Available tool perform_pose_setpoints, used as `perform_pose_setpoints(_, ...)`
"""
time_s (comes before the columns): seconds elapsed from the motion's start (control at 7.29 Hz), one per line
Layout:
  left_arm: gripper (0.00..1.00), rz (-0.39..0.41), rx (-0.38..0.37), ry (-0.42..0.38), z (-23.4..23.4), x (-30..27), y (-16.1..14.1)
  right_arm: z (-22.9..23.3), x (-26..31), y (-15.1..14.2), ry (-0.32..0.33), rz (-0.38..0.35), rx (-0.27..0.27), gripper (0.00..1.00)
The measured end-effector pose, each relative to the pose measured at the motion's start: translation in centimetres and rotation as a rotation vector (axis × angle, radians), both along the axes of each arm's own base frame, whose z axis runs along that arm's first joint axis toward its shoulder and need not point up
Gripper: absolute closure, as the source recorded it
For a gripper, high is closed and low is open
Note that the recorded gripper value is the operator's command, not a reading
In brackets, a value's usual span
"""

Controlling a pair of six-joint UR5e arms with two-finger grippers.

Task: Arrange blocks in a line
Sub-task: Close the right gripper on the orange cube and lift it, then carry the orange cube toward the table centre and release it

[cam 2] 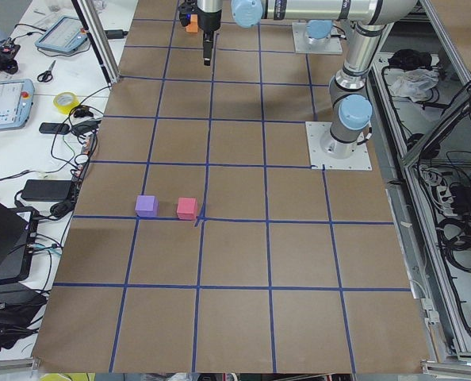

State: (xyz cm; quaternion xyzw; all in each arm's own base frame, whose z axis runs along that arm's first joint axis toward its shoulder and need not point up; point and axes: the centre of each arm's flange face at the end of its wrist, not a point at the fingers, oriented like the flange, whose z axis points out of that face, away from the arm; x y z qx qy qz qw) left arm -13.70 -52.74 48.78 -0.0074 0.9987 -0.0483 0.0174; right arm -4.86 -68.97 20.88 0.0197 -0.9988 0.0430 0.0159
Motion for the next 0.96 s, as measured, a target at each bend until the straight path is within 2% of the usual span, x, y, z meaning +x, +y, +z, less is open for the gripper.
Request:
perform_pose_setpoints(0.27,0.0,-0.003,0.001,0.0,0.0,-0.1,0.0,-1.5,-0.1,-0.2,-0.007,-0.007,0.017,0.99)
perform_pose_setpoints(0.55,0.0,-0.008,0.005,-0.001,-0.1,-0.1,0.0,-1.3,-0.1,-0.5,-0.004,-0.03,0.014,1.0)
perform_pose_setpoints(0.82,0.0,-0.009,0.007,-0.001,-0.1,-0.2,0.1,2.1,1.9,-0.9,0.008,-0.033,-0.034,1.0)
perform_pose_setpoints(0.96,0.0,-0.009,0.007,-0.001,-0.1,-0.2,0.1,4.2,5.8,-1.0,0.008,-0.043,-0.065,1.0)
